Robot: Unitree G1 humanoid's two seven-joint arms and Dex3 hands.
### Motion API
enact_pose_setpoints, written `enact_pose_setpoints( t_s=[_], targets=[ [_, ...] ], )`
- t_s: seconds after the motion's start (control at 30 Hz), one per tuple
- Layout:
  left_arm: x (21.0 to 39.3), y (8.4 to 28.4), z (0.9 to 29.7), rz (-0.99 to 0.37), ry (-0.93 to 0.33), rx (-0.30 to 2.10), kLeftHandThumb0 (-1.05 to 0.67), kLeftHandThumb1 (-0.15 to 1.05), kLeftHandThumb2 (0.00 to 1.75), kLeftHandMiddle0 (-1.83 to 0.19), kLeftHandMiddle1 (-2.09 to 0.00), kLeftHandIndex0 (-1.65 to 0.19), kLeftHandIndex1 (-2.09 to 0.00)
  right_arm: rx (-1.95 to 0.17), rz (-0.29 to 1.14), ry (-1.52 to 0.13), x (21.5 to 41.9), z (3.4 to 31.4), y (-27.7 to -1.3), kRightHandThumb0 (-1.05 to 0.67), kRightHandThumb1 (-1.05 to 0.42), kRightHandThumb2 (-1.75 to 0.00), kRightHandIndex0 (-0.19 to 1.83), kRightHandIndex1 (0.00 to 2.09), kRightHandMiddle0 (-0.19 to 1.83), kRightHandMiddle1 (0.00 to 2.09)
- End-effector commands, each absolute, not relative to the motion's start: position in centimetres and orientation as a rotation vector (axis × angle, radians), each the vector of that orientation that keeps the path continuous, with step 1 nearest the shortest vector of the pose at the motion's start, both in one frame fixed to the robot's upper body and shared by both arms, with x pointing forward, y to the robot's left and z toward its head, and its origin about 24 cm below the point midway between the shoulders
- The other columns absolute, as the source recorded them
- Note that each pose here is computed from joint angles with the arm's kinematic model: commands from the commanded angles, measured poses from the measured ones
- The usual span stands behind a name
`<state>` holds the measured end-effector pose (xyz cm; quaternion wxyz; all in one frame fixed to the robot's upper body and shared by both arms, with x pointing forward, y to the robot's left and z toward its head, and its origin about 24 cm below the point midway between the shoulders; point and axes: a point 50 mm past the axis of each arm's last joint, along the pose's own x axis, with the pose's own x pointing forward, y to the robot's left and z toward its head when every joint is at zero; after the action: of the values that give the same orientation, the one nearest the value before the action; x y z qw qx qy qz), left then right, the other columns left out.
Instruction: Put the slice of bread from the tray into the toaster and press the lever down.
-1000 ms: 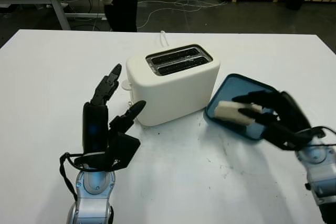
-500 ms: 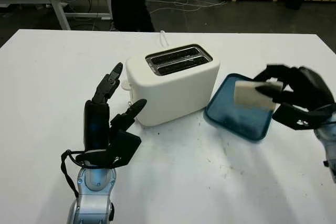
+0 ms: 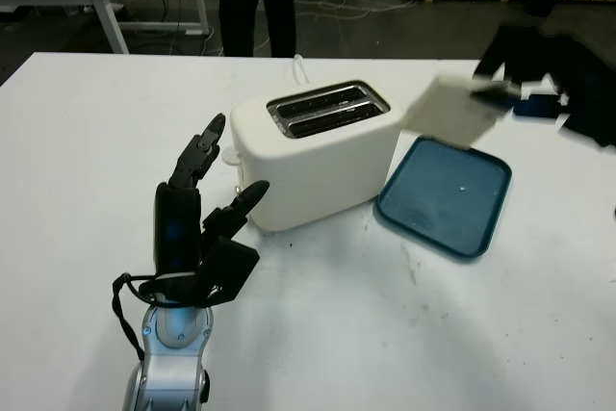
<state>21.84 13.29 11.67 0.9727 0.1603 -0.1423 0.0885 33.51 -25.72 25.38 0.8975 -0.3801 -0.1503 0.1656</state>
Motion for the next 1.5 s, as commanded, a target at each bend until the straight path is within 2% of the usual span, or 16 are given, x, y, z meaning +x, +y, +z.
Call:
enact_pose_setpoints(
  t_s=[0.0, 0.13, 0.23, 0.33, 0.47, 0.6, 0.87, 1.17, 1.47],
  targets=[
    [22.0, 13.2, 11.8, 0.175, -0.302, 0.317, -0.55, 0.92, 0.06, -0.23, -0.60, -0.40, 0.00, -0.725, 0.354, -0.336, 34.2, 27.3, -25.0, -0.26, -0.92, -0.24, 0.75, 1.75, 0.55, 1.75],
    [21.9, 13.3, 11.7, 0.178, -0.303, 0.315, -0.55, 0.92, 0.06, -0.22, -0.61, -0.40, 0.00, -0.702, 0.377, -0.361, 35.3, 30.4, -23.7, -0.33, -0.92, -0.20, 0.75, 1.75, 0.57, 1.75],
    [21.8, 13.4, 11.7, 0.183, -0.301, 0.316, -0.56, 0.92, 0.06, -0.22, -0.61, -0.40, 0.00, -0.695, 0.413, -0.401, 36.1, 32.0, -22.6, -0.30, -0.92, -0.16, 0.79, 1.75, 0.61, 1.74],
    [21.8, 13.4, 11.7, 0.188, -0.304, 0.322, -0.56, 0.92, 0.06, -0.22, -0.62, -0.40, 0.00, -0.715, 0.429, -0.404, 37.1, 33.0, -20.9, -0.27, -0.92, -0.15, 0.83, 1.75, 0.69, 1.70],
    [21.7, 13.3, 11.7, 0.190, -0.299, 0.324, -0.56, 0.92, 0.06, -0.22, -0.63, -0.41, -0.01, -0.734, 0.460, -0.405, 38.2, 33.5, -19.0, -0.19, -0.92, -0.18, 0.87, 1.75, 0.68, 1.74],
    [21.6, 13.4, 11.7, 0.191, -0.301, 0.317, -0.54, 0.92, 0.06, -0.21, -0.64, -0.41, 0.00, -0.772, 0.544, -0.416, 39.3, 32.7, -16.9, -0.19, -0.92, -0.19, 0.93, 1.75, 0.74, 1.75],
    [21.4, 13.3, 11.7, 0.209, -0.301, 0.314, -0.54, 0.92, 0.04, -0.21, -0.66, -0.42, -0.01, -0.799, 0.639, -0.375, 40.8, 29.4, -14.4, -0.45, -0.92, -0.19, 1.06, 1.75, 0.89, 1.75],
    [21.4, 13.4, 11.6, 0.212, -0.290, 0.331, -0.54, 0.92, 0.06, -0.22, -0.65, -0.42, -0.01, -0.812, 0.679, -0.323, 41.2, 26.7, -13.9, -0.56, -0.92, -0.21, 1.13, 1.75, 0.96, 1.75],
    [21.7, 13.5, 11.8, 0.209, -0.292, 0.332, -0.53, 0.92, 0.07, -0.23, -0.63, -0.42, -0.01, -0.810, 0.693, -0.279, 41.4, 26.4, -13.6, -0.55, -0.92, -0.24, 1.11, 1.75, 0.93, 1.75]
  ],
)
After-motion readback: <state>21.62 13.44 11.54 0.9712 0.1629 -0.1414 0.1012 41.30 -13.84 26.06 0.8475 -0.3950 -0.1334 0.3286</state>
